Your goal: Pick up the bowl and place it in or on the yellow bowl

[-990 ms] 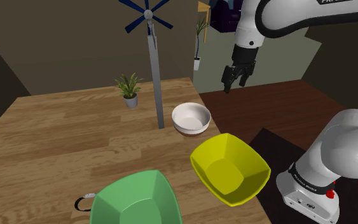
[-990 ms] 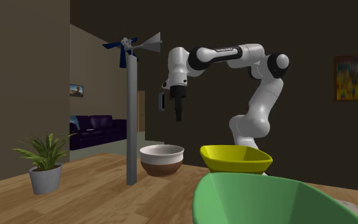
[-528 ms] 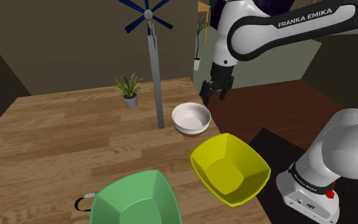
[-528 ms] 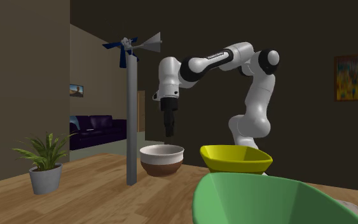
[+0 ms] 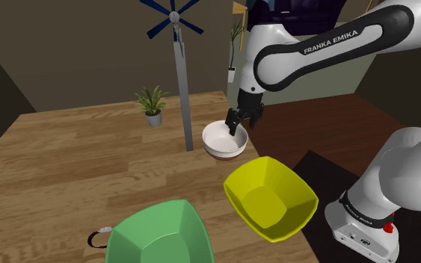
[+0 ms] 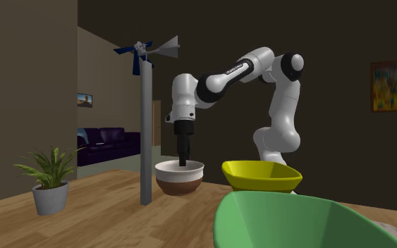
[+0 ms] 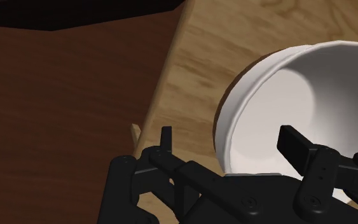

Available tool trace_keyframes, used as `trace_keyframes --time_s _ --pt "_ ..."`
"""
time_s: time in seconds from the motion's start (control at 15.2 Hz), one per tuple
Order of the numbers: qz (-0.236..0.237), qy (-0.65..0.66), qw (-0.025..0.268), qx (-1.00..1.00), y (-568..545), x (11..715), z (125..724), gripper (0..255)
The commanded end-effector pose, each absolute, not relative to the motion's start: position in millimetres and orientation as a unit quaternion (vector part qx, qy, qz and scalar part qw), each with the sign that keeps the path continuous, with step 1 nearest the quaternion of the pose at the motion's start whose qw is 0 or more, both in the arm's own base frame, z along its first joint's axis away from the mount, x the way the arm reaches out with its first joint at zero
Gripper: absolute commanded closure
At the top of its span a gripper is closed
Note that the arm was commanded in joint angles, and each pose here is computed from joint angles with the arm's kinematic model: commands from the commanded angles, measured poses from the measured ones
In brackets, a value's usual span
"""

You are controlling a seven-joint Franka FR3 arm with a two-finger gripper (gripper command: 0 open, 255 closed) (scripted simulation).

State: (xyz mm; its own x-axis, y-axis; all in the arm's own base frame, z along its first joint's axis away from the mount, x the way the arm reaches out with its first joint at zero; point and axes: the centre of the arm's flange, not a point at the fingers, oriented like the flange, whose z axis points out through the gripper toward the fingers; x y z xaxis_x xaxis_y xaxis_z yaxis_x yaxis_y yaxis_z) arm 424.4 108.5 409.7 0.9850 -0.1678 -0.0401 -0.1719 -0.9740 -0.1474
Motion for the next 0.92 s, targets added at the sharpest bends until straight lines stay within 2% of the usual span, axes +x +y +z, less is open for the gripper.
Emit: trace_keyframes --time_s 0.0,0.53,0.59,0.86 --pt "0.013 0.086 0.075 -0.993 110.7 424.8 399.1 0" --pt "0.013 0.086 0.075 -0.993 111.2 424.7 396.1 0" --pt "0.013 0.086 0.075 -0.993 111.2 424.7 396.1 255" --pt "0.013 0.086 0.075 -0.993 111.2 424.7 396.1 255"
